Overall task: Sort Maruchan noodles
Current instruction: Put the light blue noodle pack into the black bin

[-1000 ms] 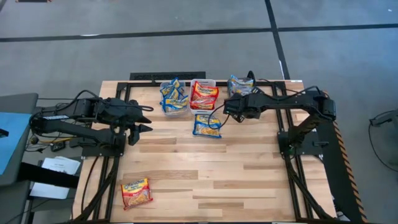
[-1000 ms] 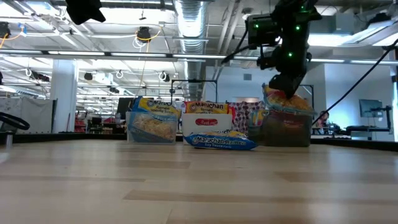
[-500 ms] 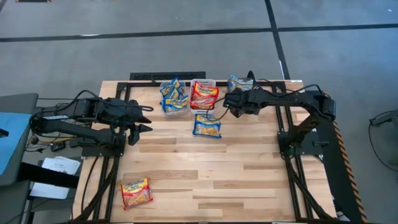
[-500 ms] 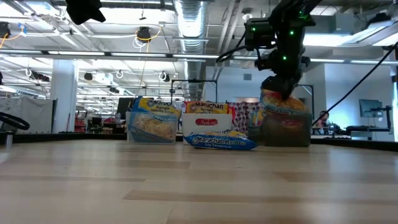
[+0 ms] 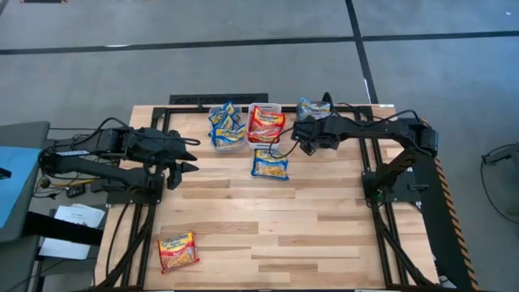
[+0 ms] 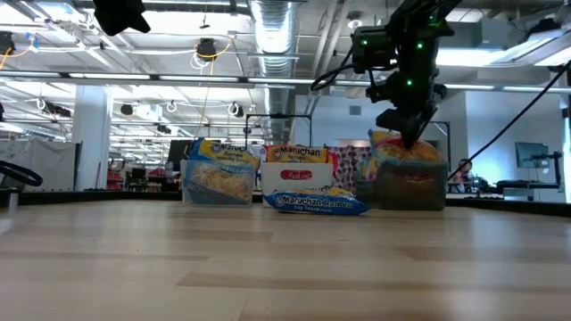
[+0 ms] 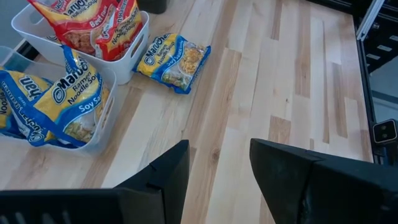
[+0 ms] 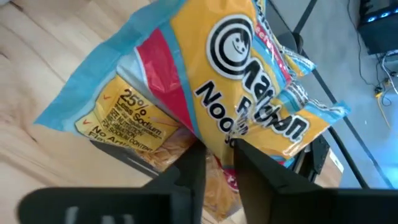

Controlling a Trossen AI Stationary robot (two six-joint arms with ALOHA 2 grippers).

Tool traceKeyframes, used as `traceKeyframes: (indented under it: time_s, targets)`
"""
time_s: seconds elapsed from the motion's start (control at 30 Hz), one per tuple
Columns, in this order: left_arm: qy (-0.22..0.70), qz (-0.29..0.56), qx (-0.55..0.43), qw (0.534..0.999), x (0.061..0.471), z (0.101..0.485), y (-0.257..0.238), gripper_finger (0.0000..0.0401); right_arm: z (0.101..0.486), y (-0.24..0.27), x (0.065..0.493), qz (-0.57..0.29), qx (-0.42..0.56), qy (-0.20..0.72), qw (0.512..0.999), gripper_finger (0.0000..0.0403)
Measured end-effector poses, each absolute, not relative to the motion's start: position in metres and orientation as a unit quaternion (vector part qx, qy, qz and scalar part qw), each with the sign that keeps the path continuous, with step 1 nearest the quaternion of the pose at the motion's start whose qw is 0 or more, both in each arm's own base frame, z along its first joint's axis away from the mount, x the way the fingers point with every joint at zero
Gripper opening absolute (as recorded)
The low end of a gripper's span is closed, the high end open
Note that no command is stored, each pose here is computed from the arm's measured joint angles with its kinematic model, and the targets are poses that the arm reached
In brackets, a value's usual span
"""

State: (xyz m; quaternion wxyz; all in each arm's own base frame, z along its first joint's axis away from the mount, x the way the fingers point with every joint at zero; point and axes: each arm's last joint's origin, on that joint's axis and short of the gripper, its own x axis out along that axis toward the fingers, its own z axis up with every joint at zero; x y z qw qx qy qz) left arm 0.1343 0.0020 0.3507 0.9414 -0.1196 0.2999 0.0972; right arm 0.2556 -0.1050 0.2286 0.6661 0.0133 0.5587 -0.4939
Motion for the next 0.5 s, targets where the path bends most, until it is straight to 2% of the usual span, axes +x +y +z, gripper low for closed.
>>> traceKeyframes:
  time_s: [0.23,0.5]
  targets:
    - [0.300,0.097,-0.120,0.942,0.134,0.351,0.002,0.0155,0.228,-0.099,0.254,-0.485,0.008,0.573,0.661,0.0164]
    - [0.299,0.097,-0.120,0.942,0.134,0.351,0.002,0.0155,0.248,-0.097,0.259,-0.488,0.015,0.563,0.667,0.0172]
